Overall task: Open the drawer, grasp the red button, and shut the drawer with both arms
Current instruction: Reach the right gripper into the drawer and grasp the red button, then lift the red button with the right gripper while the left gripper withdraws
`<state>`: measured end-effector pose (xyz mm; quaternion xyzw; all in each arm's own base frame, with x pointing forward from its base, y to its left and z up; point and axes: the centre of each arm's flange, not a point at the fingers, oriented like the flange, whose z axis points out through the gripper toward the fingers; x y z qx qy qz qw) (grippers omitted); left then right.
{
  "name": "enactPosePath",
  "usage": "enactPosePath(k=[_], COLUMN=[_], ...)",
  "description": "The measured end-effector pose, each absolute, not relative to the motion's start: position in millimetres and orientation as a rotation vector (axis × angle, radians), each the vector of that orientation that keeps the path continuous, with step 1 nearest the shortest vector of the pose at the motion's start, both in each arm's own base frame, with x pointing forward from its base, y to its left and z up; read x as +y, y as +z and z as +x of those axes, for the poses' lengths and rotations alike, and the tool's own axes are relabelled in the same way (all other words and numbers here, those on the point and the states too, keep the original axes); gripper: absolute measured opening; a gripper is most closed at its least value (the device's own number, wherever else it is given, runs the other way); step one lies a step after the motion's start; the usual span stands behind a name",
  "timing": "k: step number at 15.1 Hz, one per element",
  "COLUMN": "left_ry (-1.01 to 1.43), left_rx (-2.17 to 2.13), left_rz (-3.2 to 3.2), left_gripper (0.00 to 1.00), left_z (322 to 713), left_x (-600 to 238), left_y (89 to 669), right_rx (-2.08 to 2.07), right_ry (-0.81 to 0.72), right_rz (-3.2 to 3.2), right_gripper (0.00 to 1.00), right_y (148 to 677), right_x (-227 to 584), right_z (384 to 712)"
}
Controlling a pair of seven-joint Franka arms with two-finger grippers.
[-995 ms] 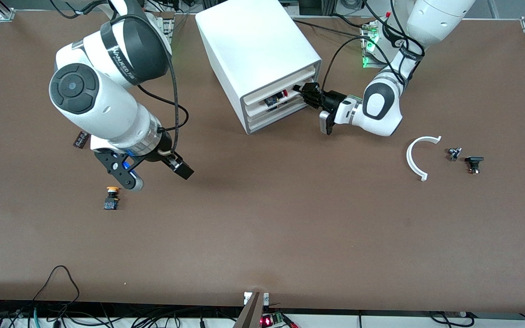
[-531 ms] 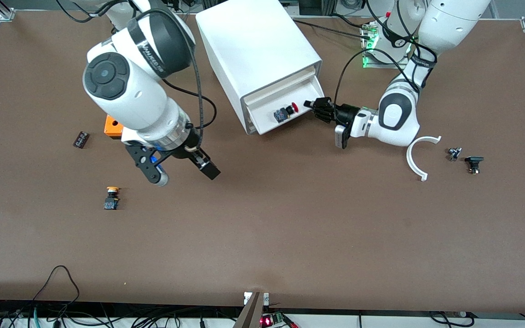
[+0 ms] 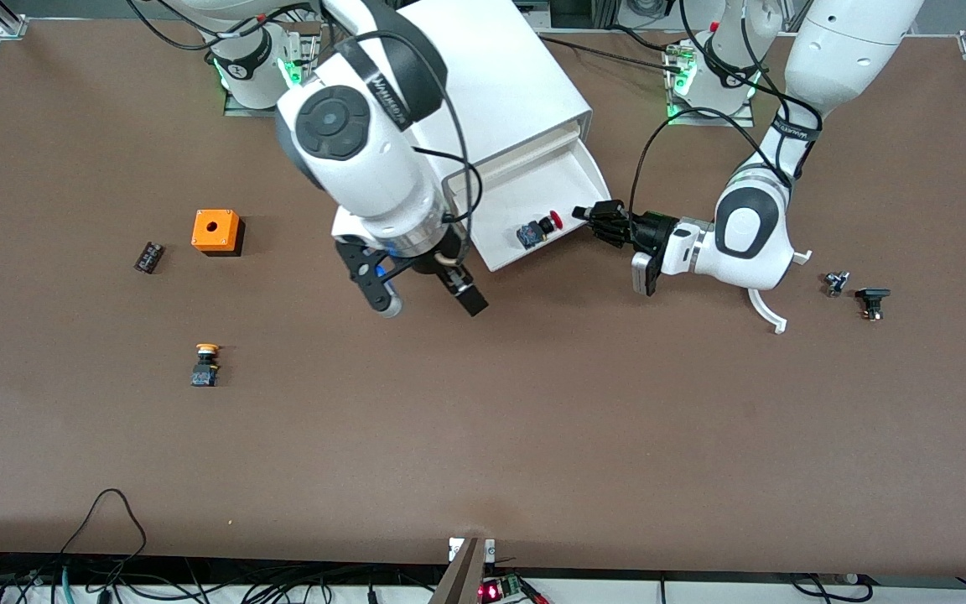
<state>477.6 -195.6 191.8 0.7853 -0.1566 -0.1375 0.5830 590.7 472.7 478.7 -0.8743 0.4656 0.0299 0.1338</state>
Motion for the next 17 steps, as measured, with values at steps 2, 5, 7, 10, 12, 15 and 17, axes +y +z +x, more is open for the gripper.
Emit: enactPosePath(k=[2, 5, 7, 10, 12, 15, 17], left_ry=[-0.323, -0.307, -0.303, -0.298, -0.331, -0.412, -0.479], left_rx=[-0.364, -0.326, -0.31, -0.291, -0.302, -0.331, -0.359], left_rz=[1.838, 1.878, 1.884, 1.897, 1.94, 2.038, 2.118], left_gripper=[0.11, 0.29, 0.51, 0.79, 0.97, 1.0, 1.0], left_z=[480, 489, 494, 504, 512, 529, 539], left_x=[-194, -187, -181, -176, -175, -171, -167], left_y=[193, 191, 192, 200, 216, 261, 295], right_rx=[1.373, 1.389, 1.392, 1.438, 1.459, 1.463, 1.462], right_ry=[0.105, 0.137, 0.16, 0.199, 0.214, 0.226, 0.234], right_rz=[-2.529, -2.545, -2.572, -2.596, -2.605, -2.621, -2.639], right_gripper=[1.0, 1.0, 1.0, 1.0, 1.0, 1.0, 1.0], right_y=[470, 453, 433, 393, 372, 360, 354], right_x=[492, 520, 536, 560, 573, 584, 588], right_z=[578, 557, 546, 530, 519, 507, 500])
